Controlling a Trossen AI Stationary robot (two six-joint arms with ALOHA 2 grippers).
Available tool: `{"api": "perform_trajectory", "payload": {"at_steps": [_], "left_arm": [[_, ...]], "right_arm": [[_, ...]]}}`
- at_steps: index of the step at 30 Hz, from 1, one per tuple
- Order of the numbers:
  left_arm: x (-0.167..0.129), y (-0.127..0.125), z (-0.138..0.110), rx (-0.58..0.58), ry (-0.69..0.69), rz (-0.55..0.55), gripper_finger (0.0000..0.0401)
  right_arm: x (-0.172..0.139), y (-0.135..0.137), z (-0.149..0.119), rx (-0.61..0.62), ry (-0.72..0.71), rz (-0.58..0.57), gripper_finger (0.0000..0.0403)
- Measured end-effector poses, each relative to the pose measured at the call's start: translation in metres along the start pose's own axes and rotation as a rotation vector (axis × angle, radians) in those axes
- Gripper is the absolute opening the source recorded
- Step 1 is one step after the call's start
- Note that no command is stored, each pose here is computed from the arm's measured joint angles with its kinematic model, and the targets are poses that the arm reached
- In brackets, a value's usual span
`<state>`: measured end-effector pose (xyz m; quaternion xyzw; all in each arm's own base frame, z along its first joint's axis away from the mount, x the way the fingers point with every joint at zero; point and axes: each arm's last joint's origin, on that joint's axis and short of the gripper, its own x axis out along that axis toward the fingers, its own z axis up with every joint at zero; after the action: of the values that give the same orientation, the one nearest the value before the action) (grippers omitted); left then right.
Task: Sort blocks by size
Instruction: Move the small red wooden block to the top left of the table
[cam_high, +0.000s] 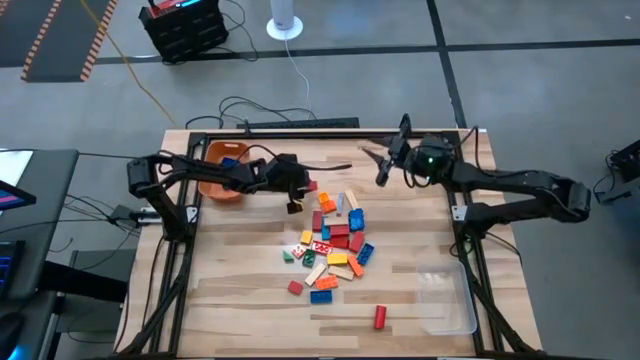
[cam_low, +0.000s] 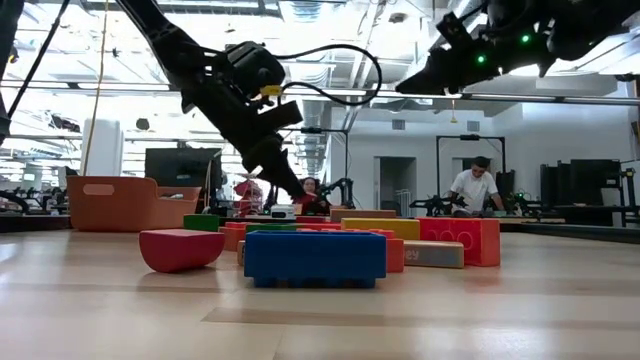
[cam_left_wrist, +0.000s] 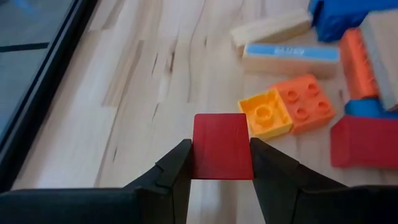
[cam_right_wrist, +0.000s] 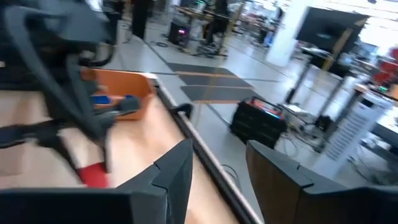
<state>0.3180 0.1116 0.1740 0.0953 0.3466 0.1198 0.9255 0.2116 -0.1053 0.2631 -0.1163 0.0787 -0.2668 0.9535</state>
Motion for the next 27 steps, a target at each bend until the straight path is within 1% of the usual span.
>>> {"api": "perform_trajectory", "payload": {"at_steps": [3, 5, 9, 13, 16, 19, 21, 23, 25, 27], "left_arm": [[0.001, 0.005, -0.007, -0.015, -0.03, 0.018, 0.0132], [0.001, 0.008, -0.015, -0.027, -0.048, 0.031, 0.0132], [0.002, 0.011, -0.021, -0.043, -0.047, 0.032, 0.0132], [0.002, 0.01, -0.024, -0.025, -0.024, 0.024, 0.0132], [0.002, 0.007, -0.031, 0.011, 0.045, -0.003, 0.0132], [0.001, 0.003, -0.041, 0.004, 0.155, -0.042, 0.0132], [-0.001, 0.002, -0.046, -0.04, 0.224, -0.041, 0.0132], [-0.003, 0.001, -0.05, -0.106, 0.283, -0.009, 0.0138], [-0.008, 0.002, -0.052, -0.155, 0.33, 0.026, 0.0151], [-0.018, 0.002, -0.055, -0.182, 0.4, 0.036, 0.0174]], "right_arm": [[0.005, -0.008, -0.005, 0.031, 0.017, -0.031, 0.0179], [0.01, -0.01, -0.011, 0.051, 0.03, -0.026, 0.0179], [0.02, -0.007, -0.021, 0.069, 0.059, -0.014, 0.0179], [0.031, -0.004, -0.03, 0.077, 0.062, -0.009, 0.0179], [0.036, -0.001, -0.034, 0.089, 0.074, -0.002, 0.0179], [0.035, 0.004, -0.034, 0.094, 0.081, 0.017, 0.0179], [0.033, 0.007, -0.032, 0.086, 0.083, 0.033, 0.0179], [0.03, 0.01, -0.028, 0.061, 0.076, 0.048, 0.0179], [0.027, 0.013, -0.025, 0.037, 0.069, 0.062, 0.0179], [0.026, 0.016, -0.025, 0.03, 0.076, 0.077, 0.0179]]}}
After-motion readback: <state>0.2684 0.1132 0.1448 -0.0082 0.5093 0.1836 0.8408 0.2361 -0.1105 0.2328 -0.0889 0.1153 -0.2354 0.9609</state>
